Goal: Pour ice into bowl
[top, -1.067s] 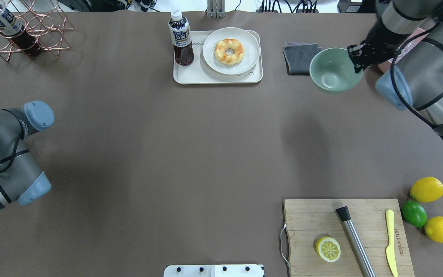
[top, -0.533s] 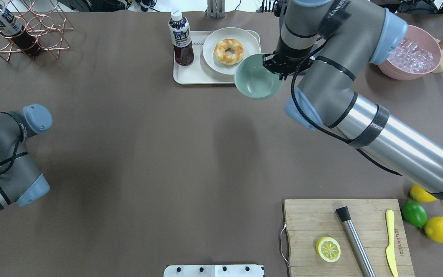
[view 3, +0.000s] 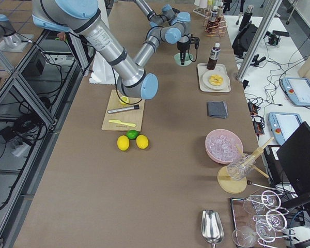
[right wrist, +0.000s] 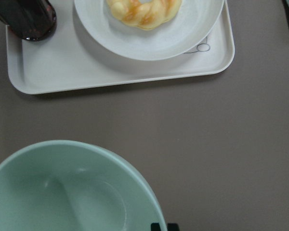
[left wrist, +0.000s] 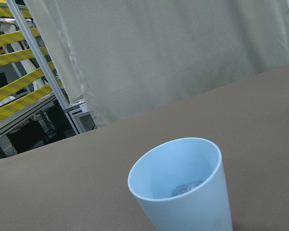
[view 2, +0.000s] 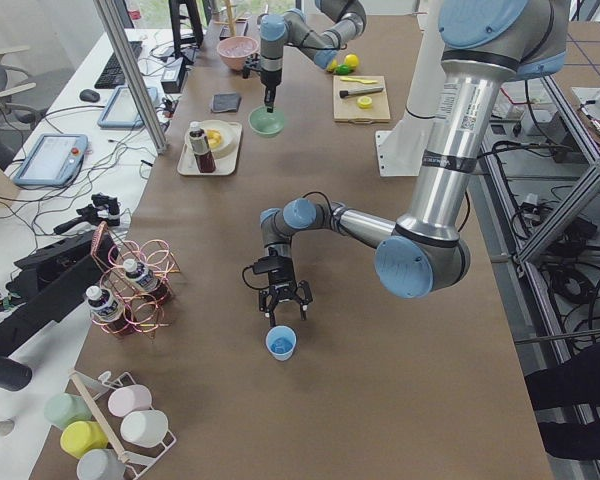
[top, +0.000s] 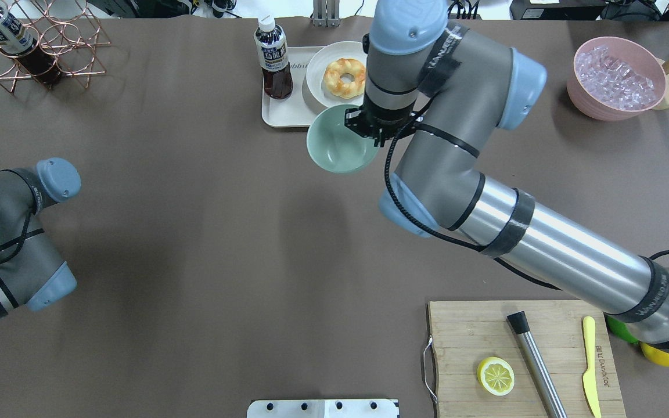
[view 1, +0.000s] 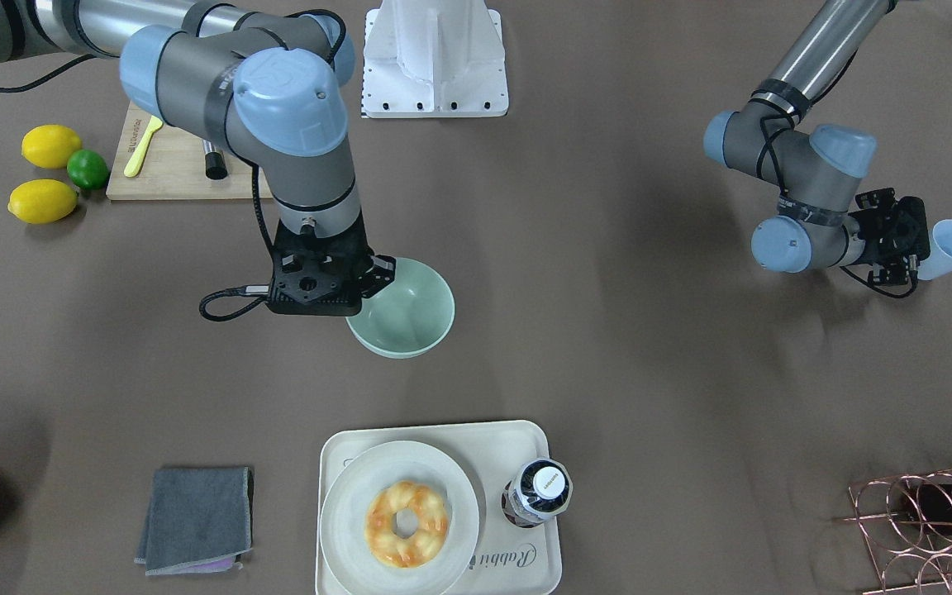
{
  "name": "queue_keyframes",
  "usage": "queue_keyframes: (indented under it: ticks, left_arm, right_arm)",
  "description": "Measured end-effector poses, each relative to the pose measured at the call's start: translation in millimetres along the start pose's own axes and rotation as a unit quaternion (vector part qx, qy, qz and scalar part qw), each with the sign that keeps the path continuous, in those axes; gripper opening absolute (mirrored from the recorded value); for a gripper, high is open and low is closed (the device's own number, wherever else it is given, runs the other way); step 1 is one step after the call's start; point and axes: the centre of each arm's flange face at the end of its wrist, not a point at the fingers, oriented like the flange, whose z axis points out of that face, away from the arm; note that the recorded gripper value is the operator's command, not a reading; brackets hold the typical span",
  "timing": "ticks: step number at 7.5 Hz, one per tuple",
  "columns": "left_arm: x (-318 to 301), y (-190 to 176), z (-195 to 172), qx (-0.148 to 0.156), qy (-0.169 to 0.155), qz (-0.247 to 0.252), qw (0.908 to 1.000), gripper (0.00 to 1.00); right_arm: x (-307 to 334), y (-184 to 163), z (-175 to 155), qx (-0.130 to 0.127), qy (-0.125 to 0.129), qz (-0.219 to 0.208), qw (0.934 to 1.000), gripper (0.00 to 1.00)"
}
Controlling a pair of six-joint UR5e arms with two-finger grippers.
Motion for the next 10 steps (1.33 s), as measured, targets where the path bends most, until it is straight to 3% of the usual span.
queue_keyframes:
  ticks: [5, 10]
  left_arm:
    - [14.4, -8.5, 3.7, 0.002, 0.019, -0.013, 0.9997, 0.97]
    - [19.5, -5.0, 16.0, 0.010, 0.019, -0.015, 0.9996, 0.97]
  right_arm:
    - [-105.5, 66.0, 30.1, 0.013, -0.003, 0.018, 0.9997, 0.00]
    - [-124.7, 128.0, 82.2, 0.026, -0.019, -0.015, 0.9994, 0.00]
